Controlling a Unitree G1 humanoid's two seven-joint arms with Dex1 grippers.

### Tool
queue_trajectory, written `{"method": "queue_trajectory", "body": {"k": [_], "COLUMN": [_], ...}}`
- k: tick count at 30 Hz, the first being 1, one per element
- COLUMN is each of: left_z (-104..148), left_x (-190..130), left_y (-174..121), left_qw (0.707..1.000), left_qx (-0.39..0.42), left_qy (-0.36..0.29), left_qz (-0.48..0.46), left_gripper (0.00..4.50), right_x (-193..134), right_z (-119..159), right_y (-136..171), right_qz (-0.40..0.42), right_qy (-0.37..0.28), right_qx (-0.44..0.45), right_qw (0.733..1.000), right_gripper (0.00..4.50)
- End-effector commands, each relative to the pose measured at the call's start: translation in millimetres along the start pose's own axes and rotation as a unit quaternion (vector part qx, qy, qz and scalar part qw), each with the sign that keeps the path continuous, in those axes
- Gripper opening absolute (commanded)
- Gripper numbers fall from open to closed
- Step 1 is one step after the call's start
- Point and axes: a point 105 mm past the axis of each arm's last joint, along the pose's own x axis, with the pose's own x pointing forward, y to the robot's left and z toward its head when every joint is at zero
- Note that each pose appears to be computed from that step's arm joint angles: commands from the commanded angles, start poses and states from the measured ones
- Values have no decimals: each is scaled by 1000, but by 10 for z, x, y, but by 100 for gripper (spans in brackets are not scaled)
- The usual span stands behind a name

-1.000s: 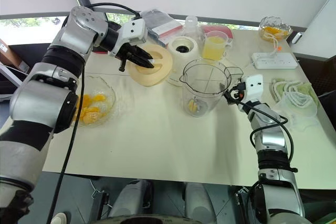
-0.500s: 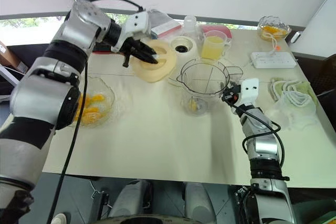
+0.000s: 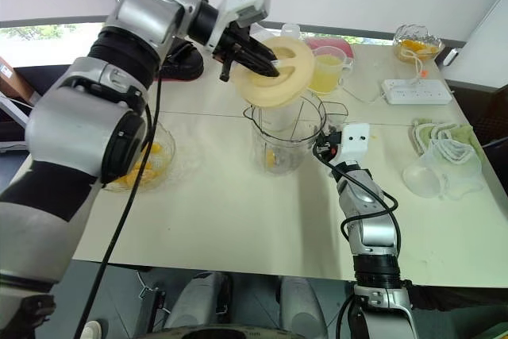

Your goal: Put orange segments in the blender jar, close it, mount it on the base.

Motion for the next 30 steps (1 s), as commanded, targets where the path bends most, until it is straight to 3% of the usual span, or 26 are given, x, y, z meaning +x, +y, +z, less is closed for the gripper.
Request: {"method": "queue_trajectory", "body": {"k": [1,4,13,30], "left_z": [272,278,293,26], "left_x": [75,187,345,391], "left_y": [-11,-35,-121,-225], "left_qw": [1000,1000,999,995], "left_qx": [19,28,13,-2], "left_qy": [-18,-7,0,61], "left_qz": [-4,-8,-37,-78], "left_gripper": [24,24,24,24], "right_x": [-26,-39,-88,-129], "right_z": [261,249,197,55], "right_y": [-8,9,10,-78], "right_qz": [-4,2,-14,-31], "right_qy": [-43,-35,-24,0], "right_qx": [-35,-84,-82,-99], "right_qw": [998,996,996,995], "right_gripper": [103,103,103,103]}}
